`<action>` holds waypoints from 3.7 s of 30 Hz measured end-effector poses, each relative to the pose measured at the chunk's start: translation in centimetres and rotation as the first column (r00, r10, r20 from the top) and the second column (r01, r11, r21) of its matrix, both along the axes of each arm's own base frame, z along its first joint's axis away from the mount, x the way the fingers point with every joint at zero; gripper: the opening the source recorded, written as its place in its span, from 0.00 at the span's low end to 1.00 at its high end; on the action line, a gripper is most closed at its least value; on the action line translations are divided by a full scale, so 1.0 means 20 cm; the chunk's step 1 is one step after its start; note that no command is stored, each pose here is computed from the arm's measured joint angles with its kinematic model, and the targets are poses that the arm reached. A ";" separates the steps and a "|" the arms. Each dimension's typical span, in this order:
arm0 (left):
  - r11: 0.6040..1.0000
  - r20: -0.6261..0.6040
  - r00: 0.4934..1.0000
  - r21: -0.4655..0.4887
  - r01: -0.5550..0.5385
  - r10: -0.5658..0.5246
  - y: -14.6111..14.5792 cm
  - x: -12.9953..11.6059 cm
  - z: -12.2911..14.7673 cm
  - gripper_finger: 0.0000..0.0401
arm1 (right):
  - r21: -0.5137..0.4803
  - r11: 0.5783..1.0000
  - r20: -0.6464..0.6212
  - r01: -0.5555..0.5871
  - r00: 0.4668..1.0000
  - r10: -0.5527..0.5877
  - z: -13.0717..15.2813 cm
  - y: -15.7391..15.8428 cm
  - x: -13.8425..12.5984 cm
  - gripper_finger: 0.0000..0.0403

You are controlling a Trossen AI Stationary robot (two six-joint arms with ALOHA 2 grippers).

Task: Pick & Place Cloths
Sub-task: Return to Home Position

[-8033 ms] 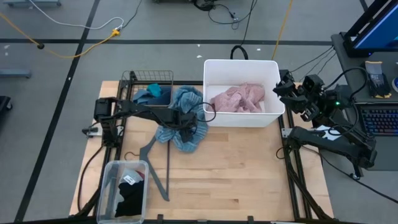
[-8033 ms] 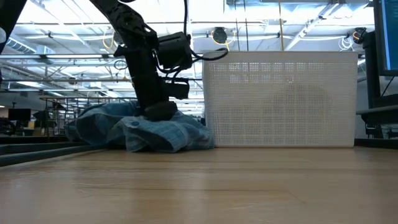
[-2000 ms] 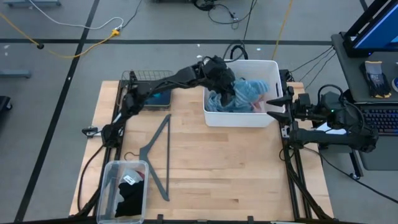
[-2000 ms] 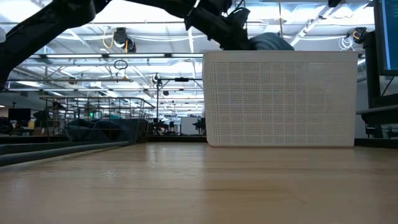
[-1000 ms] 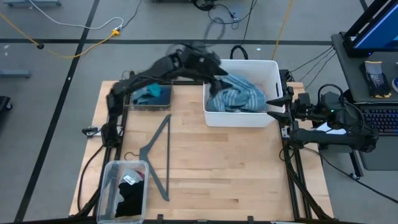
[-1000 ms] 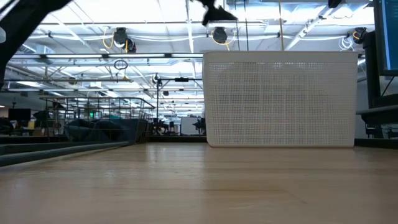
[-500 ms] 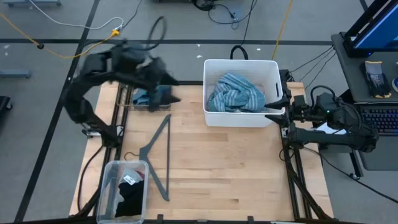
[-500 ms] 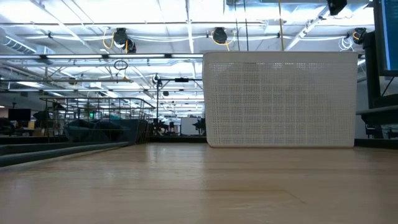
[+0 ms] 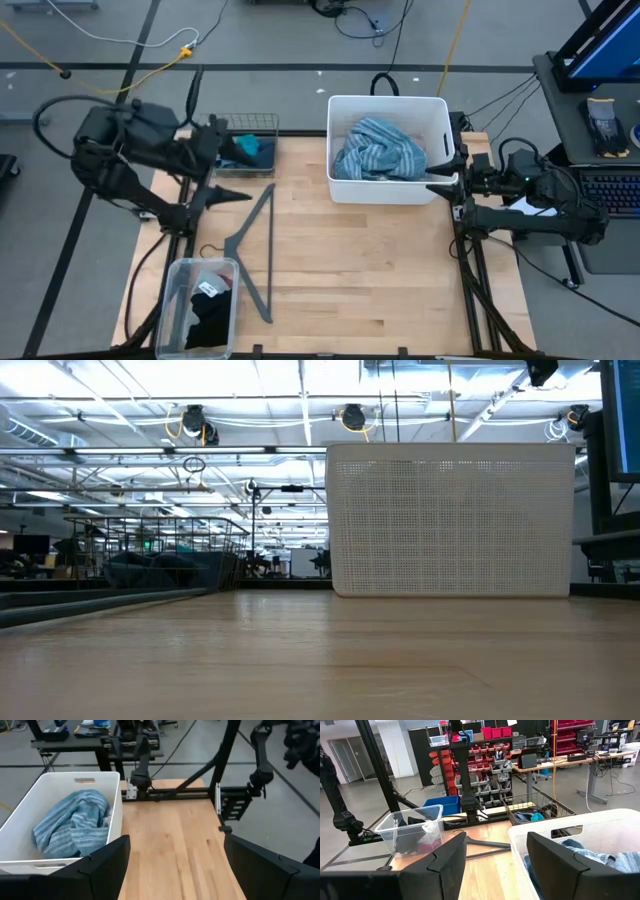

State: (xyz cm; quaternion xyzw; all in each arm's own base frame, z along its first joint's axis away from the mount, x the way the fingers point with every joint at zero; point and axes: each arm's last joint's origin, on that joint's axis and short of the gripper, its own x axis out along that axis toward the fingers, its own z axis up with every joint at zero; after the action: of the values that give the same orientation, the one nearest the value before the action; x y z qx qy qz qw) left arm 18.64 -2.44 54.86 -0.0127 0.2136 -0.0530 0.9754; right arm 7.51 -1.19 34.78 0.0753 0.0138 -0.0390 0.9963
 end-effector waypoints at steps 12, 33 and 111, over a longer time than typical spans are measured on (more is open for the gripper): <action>0.999 0.000 0.999 0.028 0.039 -0.039 -0.15 0.30 -0.32 0.80 | 0.014 1.000 0.001 0.000 1.000 0.000 0.00 0.00 0.00 0.50; 0.986 0.162 0.972 -0.039 -0.164 0.168 -0.07 -0.07 -0.83 0.81 | 0.051 0.987 -0.046 -0.153 0.987 0.155 -0.03 0.02 -0.01 0.50; 0.886 0.094 0.906 -0.273 -0.375 0.412 0.02 -0.40 -1.50 0.77 | 0.112 0.819 0.447 -0.562 0.765 0.464 -0.67 0.06 0.07 0.50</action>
State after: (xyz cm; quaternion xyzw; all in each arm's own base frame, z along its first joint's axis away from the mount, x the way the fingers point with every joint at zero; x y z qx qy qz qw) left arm 10.65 -2.13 24.86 -0.1740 0.1246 0.1192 0.9695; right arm 8.82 0.00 21.42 0.1944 -0.1654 0.2549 0.9327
